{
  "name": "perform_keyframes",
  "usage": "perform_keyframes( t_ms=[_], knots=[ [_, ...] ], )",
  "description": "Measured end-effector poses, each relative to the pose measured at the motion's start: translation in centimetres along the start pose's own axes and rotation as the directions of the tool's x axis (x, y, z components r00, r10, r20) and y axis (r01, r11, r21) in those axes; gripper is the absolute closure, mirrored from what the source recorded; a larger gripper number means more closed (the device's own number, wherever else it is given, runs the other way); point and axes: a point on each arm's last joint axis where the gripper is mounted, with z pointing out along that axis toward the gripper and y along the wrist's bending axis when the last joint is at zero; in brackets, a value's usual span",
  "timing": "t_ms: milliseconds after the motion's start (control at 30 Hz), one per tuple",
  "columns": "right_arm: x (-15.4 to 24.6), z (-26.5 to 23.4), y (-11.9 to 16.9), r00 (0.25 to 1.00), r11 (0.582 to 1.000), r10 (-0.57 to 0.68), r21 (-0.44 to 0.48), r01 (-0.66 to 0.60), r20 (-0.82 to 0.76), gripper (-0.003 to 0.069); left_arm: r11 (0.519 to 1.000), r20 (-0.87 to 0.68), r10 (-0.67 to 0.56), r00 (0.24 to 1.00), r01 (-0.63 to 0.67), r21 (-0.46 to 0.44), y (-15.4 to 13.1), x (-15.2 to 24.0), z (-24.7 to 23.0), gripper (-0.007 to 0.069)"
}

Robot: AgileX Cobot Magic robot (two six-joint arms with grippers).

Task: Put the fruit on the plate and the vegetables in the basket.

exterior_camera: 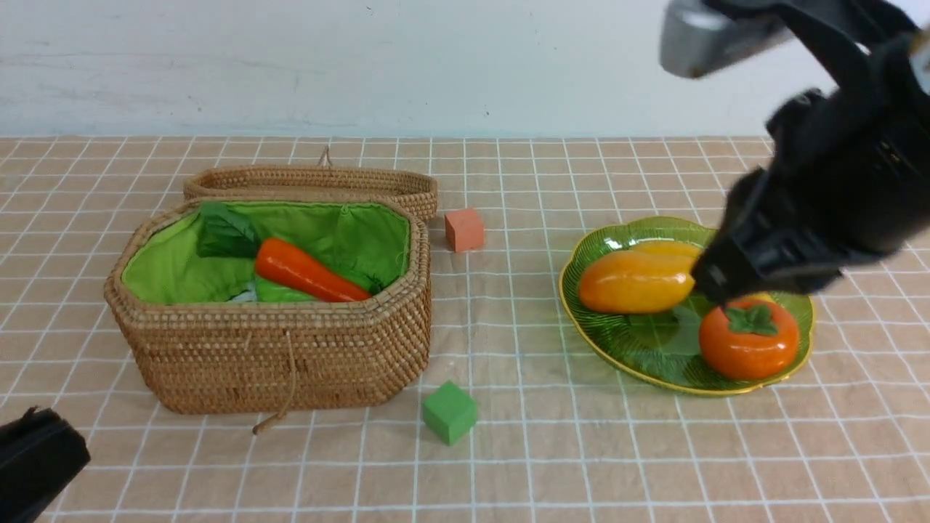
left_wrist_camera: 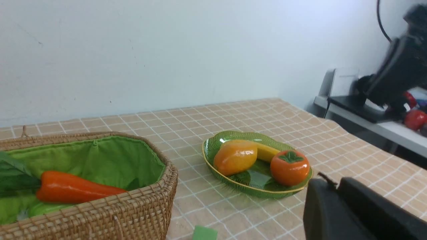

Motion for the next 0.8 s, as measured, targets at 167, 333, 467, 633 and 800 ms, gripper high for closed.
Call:
perform_keyframes(
  t_ms=[167, 333, 467, 633, 800],
  knots=[
    [5.9, 0.0, -0.2, 0.990, 0.992, 0.128, 0.010, -0.127, -0.062, 0.0653, 1.000, 0.006, -0.006, 1.000, 0.006, -0.010, 0.4, 1.6, -0.1, 0.0566],
    [9.6, -0.3, -0.3, 0.982, 0.985, 0.175, 0.015, -0.174, -0.071, 0.0654, 1.000, -0.038, -0.008, 0.999, 0.008, -0.012, 0.6, 2.6, 0.0, 0.0561],
    [11.3, -1.4, -0.3, 0.984, 0.984, 0.176, 0.006, -0.176, -0.031, 0.0653, 1.000, -0.058, -0.008, 0.998, 0.007, -0.011, 0.6, 2.9, 0.0, 0.0554],
    [12.2, -2.8, -0.1, 0.985, 0.985, 0.172, -0.006, -0.172, 0.027, 0.0653, 1.000, -0.059, -0.007, 0.998, 0.006, -0.010, 0.6, 2.9, 0.0, 0.0551],
    [13.5, -4.3, -1.4, 0.970, 0.973, 0.207, 0.079, -0.218, 0.131, 0.0655, 1.000, -0.059, -0.007, 0.998, 0.006, -0.010, 0.6, 2.9, 0.0, 0.0547]
  ],
)
